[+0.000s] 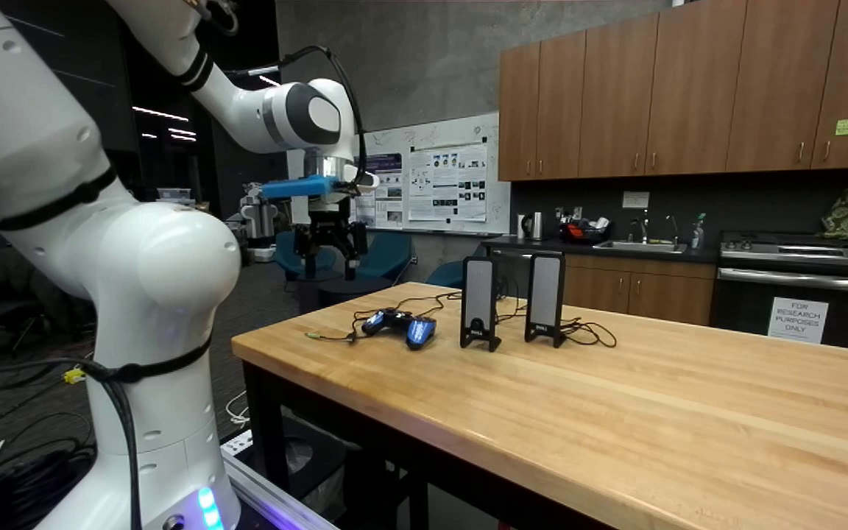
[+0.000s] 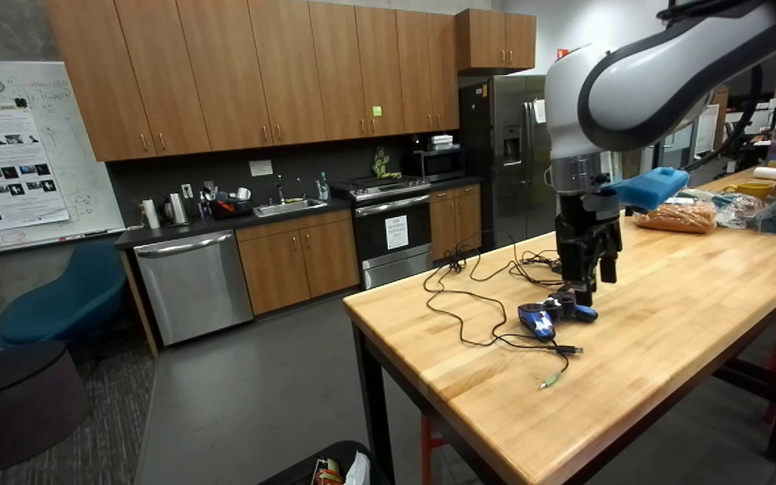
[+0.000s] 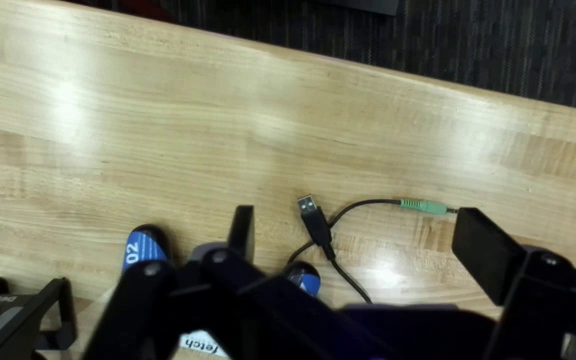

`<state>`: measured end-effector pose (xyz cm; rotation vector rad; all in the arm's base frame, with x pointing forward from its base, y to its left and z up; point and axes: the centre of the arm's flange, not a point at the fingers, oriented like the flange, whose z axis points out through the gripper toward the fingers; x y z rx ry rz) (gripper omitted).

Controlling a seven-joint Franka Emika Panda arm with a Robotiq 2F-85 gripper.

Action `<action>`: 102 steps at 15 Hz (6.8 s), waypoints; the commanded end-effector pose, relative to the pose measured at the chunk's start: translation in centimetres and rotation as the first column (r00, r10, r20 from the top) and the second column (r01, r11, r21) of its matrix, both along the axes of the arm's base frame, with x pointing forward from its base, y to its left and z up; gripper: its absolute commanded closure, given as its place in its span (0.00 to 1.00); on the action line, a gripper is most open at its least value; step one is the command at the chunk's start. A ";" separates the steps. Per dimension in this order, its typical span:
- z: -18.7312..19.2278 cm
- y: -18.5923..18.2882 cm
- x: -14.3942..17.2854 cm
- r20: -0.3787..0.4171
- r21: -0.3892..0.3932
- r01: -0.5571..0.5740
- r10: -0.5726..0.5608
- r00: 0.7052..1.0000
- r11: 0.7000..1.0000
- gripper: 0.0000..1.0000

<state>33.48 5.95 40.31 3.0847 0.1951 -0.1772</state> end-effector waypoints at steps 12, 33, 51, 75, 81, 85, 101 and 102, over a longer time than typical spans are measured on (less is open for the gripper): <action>-3.5 3.2 0.4 -0.030 -0.003 -0.076 0.076 0.997 0.997 0.00; -6.5 5.4 -0.2 -0.128 0.106 -0.552 0.562 0.817 0.827 0.00; -6.9 9.2 -0.6 -0.006 0.263 -0.936 0.971 0.239 0.233 0.00; -9.6 8.3 1.1 -0.058 0.217 -0.959 0.983 0.173 0.181 0.00; -11.2 8.1 1.9 -0.044 0.221 -0.963 0.989 0.145 0.151 0.00; -12.0 8.3 2.0 -0.036 0.225 -0.964 0.989 0.140 0.145 0.00; -12.1 8.3 2.2 -0.020 0.222 -0.964 0.989 0.144 0.144 1.00; -12.1 8.5 2.1 -0.021 0.222 -0.965 0.990 0.138 0.139 0.98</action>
